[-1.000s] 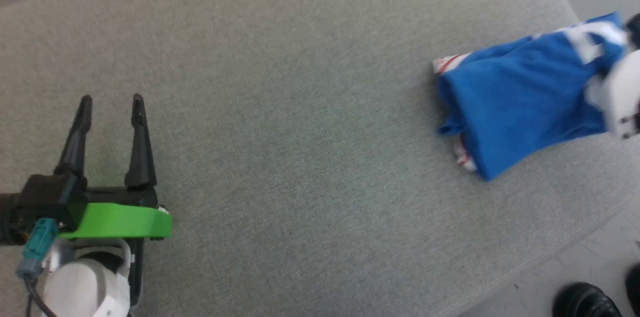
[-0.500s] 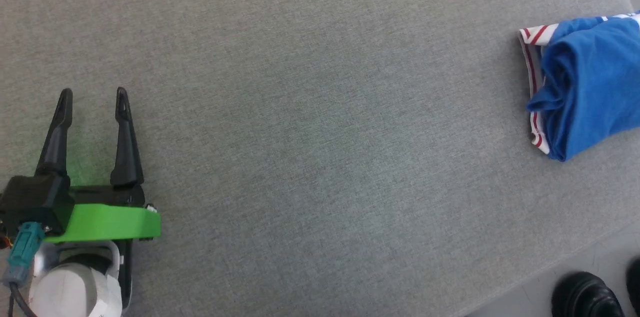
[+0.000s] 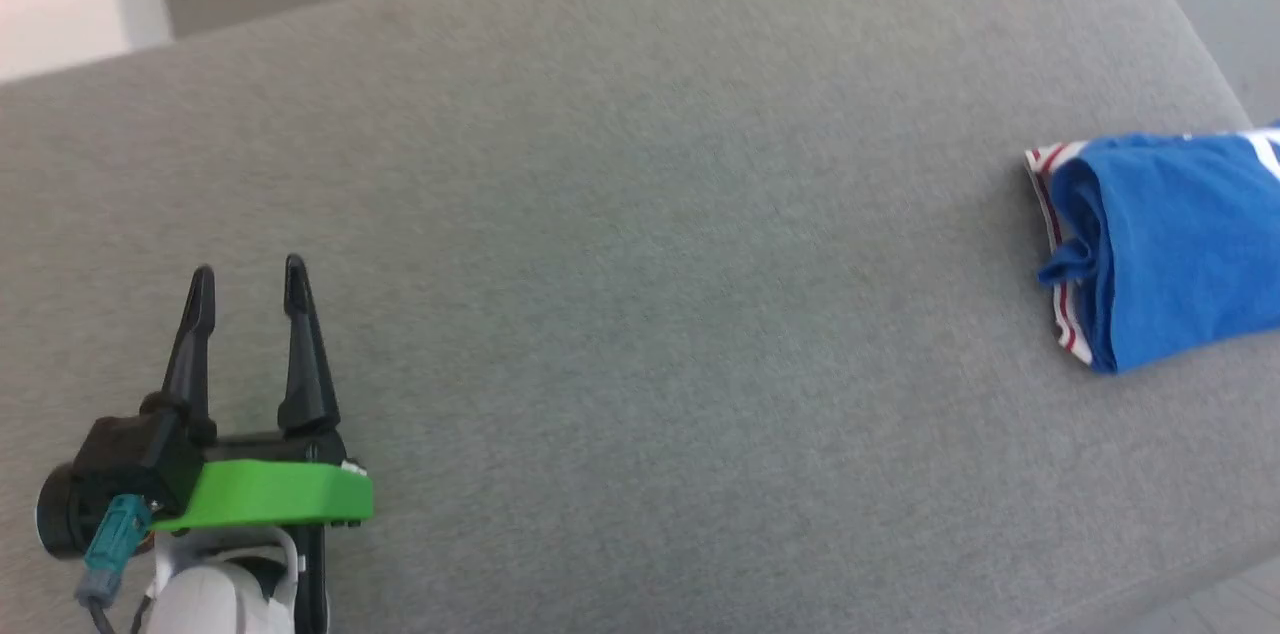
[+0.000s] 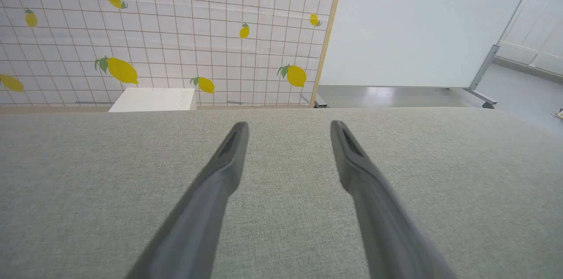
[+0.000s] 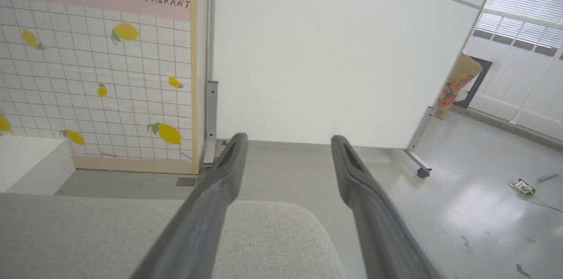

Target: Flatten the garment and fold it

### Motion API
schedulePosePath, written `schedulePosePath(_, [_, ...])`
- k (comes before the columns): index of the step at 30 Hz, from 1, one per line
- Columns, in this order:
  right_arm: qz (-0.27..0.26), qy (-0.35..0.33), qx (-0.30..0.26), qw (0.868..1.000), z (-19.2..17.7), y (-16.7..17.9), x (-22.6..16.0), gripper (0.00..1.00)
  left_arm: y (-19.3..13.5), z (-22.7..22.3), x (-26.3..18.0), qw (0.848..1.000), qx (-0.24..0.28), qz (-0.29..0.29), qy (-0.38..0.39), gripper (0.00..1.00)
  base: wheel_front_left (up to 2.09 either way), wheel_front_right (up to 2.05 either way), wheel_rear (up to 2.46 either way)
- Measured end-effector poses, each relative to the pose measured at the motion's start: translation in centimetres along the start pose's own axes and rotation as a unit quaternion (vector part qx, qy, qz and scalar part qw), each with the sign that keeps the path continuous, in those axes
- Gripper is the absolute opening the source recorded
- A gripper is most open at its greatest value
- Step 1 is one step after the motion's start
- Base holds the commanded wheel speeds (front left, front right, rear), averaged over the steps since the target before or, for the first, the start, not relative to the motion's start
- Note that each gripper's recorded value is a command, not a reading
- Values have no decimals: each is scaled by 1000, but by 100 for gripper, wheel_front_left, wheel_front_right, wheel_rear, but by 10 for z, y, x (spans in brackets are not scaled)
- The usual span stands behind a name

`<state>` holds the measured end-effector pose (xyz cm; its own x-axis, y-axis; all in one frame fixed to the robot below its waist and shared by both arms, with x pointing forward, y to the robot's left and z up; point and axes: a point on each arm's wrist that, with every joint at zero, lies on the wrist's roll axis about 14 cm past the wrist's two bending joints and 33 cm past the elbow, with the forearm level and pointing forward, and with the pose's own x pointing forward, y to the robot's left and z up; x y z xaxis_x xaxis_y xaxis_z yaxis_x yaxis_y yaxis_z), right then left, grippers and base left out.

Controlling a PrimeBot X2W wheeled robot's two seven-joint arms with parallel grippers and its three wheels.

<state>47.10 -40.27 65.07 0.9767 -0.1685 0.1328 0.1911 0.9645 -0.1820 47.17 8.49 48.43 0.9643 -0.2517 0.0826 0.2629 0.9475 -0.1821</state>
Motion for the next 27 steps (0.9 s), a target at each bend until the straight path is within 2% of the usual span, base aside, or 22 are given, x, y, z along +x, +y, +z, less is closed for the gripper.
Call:
schedulePosePath(3, [28,-57,49,997,24,27,-10,100,8,17,-12,1000,1,18,-16,100,0,0,0])
schedulePosePath(7, [58,-118,124,984,41,71,-29,100,20,43,-29,998,11,40,-44,100,0,0,0])
schedulePosePath(12, [81,-148,197,966,42,130,-53,100,39,70,-52,994,22,78,-74,100,0,0,0])
schedulePosePath(15, [85,-152,217,960,38,161,-69,100,51,82,-67,990,32,106,-86,100,0,0,0])
schedulePosePath(18, [95,-135,221,961,26,191,-84,100,63,94,-82,985,40,133,-99,100,0,0,0])
schedulePosePath(23, [103,-104,201,969,1,209,-102,100,73,99,-100,981,45,159,-102,100,0,0,0])
schedulePosePath(27, [111,-64,207,970,-27,220,-118,100,75,93,-111,980,43,171,-93,100,0,0,0])
